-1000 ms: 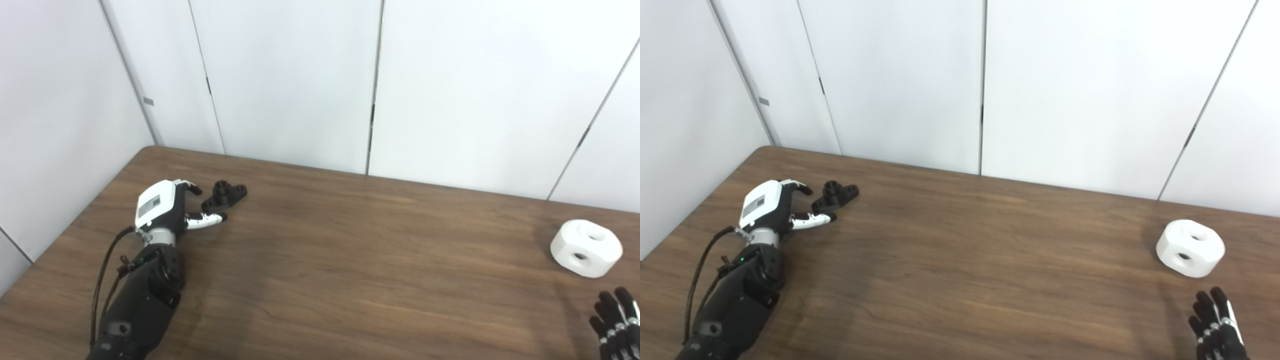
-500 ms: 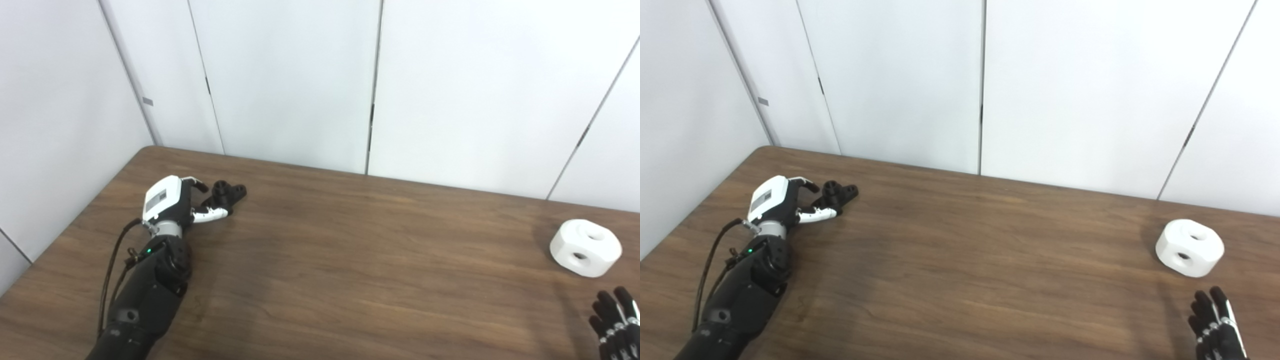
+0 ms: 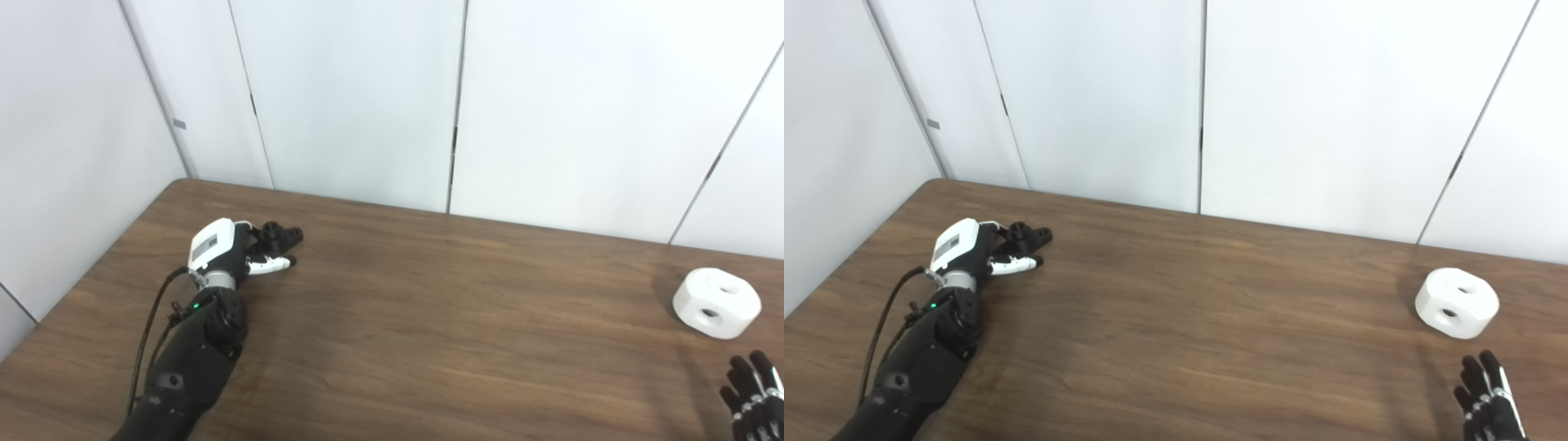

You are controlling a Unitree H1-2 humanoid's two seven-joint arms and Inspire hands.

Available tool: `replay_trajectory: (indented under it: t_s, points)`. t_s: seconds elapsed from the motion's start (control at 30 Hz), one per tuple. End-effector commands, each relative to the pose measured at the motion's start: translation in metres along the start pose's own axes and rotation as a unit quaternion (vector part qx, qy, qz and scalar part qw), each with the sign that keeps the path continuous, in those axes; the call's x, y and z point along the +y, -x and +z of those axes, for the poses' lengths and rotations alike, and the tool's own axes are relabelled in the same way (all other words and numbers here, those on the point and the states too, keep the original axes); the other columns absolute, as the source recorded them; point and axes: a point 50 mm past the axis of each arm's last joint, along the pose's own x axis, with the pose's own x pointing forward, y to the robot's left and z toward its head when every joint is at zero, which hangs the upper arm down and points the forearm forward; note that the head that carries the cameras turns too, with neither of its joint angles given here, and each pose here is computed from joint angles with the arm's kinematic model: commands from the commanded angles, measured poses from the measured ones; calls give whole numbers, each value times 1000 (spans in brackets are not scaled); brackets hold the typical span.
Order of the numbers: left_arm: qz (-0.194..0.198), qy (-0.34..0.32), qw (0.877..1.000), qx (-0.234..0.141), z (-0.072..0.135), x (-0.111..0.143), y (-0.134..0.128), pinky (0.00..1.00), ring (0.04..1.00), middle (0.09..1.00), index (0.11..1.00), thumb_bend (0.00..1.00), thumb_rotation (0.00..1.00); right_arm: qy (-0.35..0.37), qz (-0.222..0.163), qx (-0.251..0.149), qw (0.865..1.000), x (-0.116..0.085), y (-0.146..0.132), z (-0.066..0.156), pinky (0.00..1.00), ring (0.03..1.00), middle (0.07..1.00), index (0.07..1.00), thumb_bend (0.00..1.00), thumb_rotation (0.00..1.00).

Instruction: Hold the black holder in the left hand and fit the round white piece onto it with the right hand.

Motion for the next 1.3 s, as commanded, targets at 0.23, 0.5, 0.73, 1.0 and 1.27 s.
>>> replay_trajectory:
  t_s: [0.23,0.5,0.73,1.0,1.27]
  points:
    - [49,-7,999,-12,6,28,-13,1000,925,855,643,848,316,-28,-7,35,999,9,22,-19,1000,997,975,999,649,935]
    - [53,-16,998,-10,2,28,-12,1000,922,851,633,850,292,-28,-5,31,999,7,23,-17,1000,987,982,999,643,935]
    - [65,-24,998,-10,-3,25,-12,1000,911,833,605,826,265,-29,-7,31,999,6,23,-16,1000,978,977,997,658,907]
    - [76,-13,997,-10,-4,21,-11,1000,864,756,496,555,90,-29,-8,32,999,5,24,-14,1000,990,970,999,661,911]
    - [71,-1,997,-22,0,21,-8,960,805,703,485,521,59,-33,-7,27,999,4,24,-13,1000,991,975,1000,630,913]
